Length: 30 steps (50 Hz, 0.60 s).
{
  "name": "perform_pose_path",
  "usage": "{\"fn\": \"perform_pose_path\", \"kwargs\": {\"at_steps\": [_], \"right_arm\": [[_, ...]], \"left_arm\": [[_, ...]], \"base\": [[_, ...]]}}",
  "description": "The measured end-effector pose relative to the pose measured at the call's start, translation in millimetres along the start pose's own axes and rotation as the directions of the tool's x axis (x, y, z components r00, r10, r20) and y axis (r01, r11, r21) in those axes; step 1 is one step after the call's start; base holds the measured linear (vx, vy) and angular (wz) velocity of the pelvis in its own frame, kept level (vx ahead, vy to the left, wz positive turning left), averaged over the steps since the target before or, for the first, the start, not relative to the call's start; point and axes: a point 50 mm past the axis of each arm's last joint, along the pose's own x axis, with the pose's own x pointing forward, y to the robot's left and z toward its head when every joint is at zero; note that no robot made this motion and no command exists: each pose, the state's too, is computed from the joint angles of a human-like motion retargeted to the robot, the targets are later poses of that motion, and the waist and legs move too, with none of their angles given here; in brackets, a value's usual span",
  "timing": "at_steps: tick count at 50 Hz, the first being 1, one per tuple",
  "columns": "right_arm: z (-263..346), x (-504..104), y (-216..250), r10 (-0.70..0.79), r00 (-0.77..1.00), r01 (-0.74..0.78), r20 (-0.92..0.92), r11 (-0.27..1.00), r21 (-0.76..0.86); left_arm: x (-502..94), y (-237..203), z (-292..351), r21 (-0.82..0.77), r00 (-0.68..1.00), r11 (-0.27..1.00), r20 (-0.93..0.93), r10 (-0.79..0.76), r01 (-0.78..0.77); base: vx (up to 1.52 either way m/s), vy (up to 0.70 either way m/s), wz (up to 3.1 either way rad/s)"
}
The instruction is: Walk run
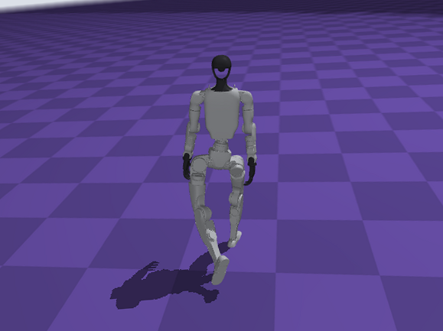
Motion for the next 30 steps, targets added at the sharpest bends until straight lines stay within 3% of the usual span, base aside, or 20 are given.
{"fn": "perform_pose_path", "kwargs": {"at_steps": [5, 11, 17, 20, 25, 30], "right_arm": [[57.2, -1.0, 14.5, 0.012, 0.990, 0.002, 0.143, 0.996, -0.094], [131.9, -19.0, 17.7, 0.013, 0.900, 0.111, 0.435, 0.959, -0.259], [183.2, -39.0, 27.9, 0.196, 0.868, -0.048, 0.456, 0.948, -0.316], [184.9, -39.1, 28.5, 0.196, 0.880, -0.058, 0.432, 0.948, -0.312], [127.9, -16.0, 25.0, 0.102, 0.937, -0.008, 0.335, 0.962, -0.272], [88.0, -5.4, 27.1, 0.082, 0.972, -0.016, 0.220, 0.958, -0.287]], "left_arm": [[-7.2, -11.7, -54.8, 0.086, 0.977, 0.993, -0.204, -0.066, 0.085], [-23.6, -15.3, -106.6, 0.183, 0.893, 0.953, -0.426, -0.145, 0.242], [-25.7, -25.3, -105.7, 0.077, 0.843, 0.949, -0.485, -0.233, 0.307], [-23.3, -30.2, -99.1, 0.027, 0.857, 0.950, -0.442, -0.267, 0.310], [-22.8, -28.7, -98.9, 0.009, 0.863, 0.961, -0.442, -0.245, 0.277], [-13.7, 3.1, -68.0, -0.020, 0.912, 0.982, -0.369, -0.180, 0.186]], "base": [[0.81, -0.33, -0.15], [1.20, -0.42, -0.39], [1.13, -0.17, -1.04], [1.40, 0.00, -0.62], [1.60, 0.00, -0.19], [1.08, -0.12, -0.17]]}}
